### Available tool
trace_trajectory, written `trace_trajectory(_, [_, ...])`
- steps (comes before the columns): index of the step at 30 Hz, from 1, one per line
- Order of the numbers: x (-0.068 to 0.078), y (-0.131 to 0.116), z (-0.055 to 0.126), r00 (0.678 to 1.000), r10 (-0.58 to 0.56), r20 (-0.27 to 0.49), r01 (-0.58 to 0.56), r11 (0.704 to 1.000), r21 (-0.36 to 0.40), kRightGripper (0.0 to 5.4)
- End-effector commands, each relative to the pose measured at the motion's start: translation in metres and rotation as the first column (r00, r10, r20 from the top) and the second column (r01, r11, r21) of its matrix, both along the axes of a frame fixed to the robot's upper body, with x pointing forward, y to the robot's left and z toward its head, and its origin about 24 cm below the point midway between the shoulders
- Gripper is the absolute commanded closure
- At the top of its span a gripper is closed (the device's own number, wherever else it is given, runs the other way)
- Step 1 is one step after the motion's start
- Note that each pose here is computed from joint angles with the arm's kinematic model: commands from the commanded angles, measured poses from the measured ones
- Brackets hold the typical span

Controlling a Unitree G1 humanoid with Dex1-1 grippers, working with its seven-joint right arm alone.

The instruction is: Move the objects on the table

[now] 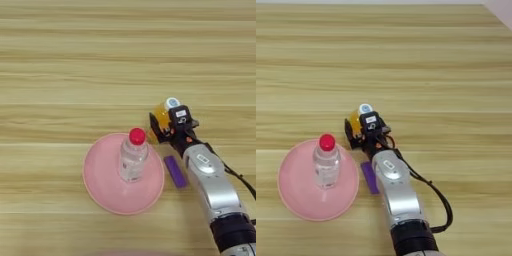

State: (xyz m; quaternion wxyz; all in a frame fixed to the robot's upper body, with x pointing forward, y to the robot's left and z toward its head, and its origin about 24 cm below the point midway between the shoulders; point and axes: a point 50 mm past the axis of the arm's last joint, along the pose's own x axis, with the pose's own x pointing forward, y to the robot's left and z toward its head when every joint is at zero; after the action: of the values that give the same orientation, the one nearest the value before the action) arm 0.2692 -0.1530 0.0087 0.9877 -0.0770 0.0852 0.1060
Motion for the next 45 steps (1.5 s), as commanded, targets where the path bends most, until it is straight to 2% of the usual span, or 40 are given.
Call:
trace_trajectory(1, [0.017, 0.002, 0.033, 0.988, 0.019, 0.154, -0.017, 1.000, -0.011, 1.79])
trace_trajectory(22, [0.017, 0.000, 0.013, 0.998, 0.029, 0.054, -0.025, 0.997, -0.074, 1.79])
trace_trajectory(23, [0.017, 0.000, 0.013, 0.998, 0.028, 0.054, -0.024, 0.997, -0.075, 1.51])
trace_trajectory(37, [0.016, -0.003, 0.017, 0.997, 0.007, 0.073, -0.002, 0.998, -0.065, 0.04])
trace_trajectory(45, [0.006, -0.014, 0.025, 0.995, -0.057, 0.081, 0.059, 0.998, -0.016, 0.04])
